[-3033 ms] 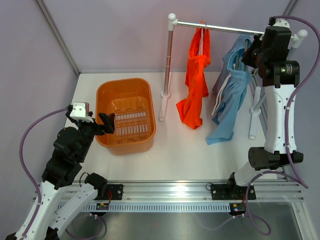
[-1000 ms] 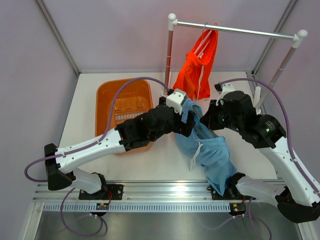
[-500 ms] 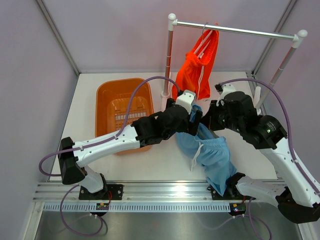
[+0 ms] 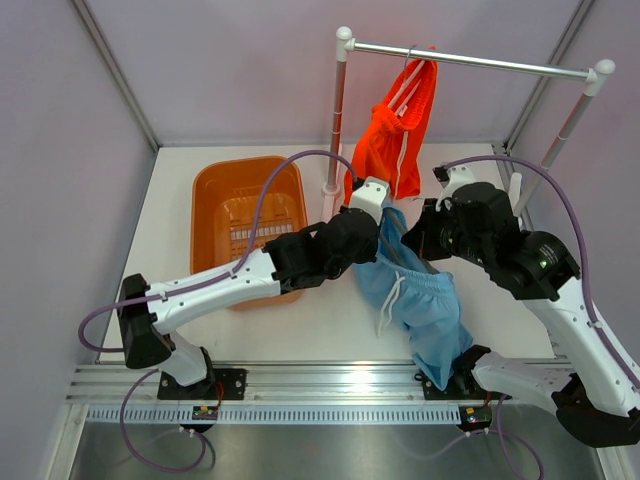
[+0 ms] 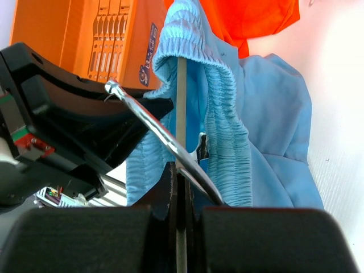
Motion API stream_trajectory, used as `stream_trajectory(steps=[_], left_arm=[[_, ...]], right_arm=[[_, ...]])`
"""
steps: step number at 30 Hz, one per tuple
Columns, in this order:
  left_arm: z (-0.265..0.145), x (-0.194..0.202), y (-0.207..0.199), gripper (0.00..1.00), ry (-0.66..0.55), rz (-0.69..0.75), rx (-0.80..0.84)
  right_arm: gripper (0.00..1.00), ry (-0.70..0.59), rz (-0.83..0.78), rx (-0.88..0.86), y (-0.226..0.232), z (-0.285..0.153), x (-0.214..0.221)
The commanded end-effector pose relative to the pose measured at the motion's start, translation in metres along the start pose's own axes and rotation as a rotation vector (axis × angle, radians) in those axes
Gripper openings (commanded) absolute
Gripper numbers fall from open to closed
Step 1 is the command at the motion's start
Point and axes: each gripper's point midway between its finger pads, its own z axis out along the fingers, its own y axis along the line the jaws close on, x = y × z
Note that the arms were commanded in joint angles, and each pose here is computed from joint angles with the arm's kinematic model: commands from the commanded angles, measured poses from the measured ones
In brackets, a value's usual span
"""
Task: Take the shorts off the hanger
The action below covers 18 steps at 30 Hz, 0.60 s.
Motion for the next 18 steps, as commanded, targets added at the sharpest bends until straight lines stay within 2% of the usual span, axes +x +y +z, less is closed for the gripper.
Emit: stream_trajectory(steps=[1, 3, 4, 12, 18], left_arm=[[0.001, -0.041, 0.022, 0.06, -0.116, -0.024, -0.102], [0.006, -0.046, 0.027, 0.06, -0.119, -0.028, -0.109], [0.008, -0.054, 0.034, 0.0, -0.131, -0.042, -0.124], [0.028, -0.095, 0.044, 0.0, -0.181, -0.055, -0.156], [0.044, -0.101, 0.044, 0.0, -0.164, -0.051, -0.152]], right_arm=[[0.0, -0.091, 0.004, -0.047, 0.01, -0.027, -0.022], [0.0, -0.087, 0.001, -0.053, 0.01, -0.033, -0.02], [0.0, -0.093, -0.003, -0.061, 0.01, -0.038, -0.02], [0.0, -0.059, -0.029, -0.14, 0.015, -0.059, 0.0], [0.0, -0.14, -0.014, -0.126, 0.006, -0.08, -0.005]])
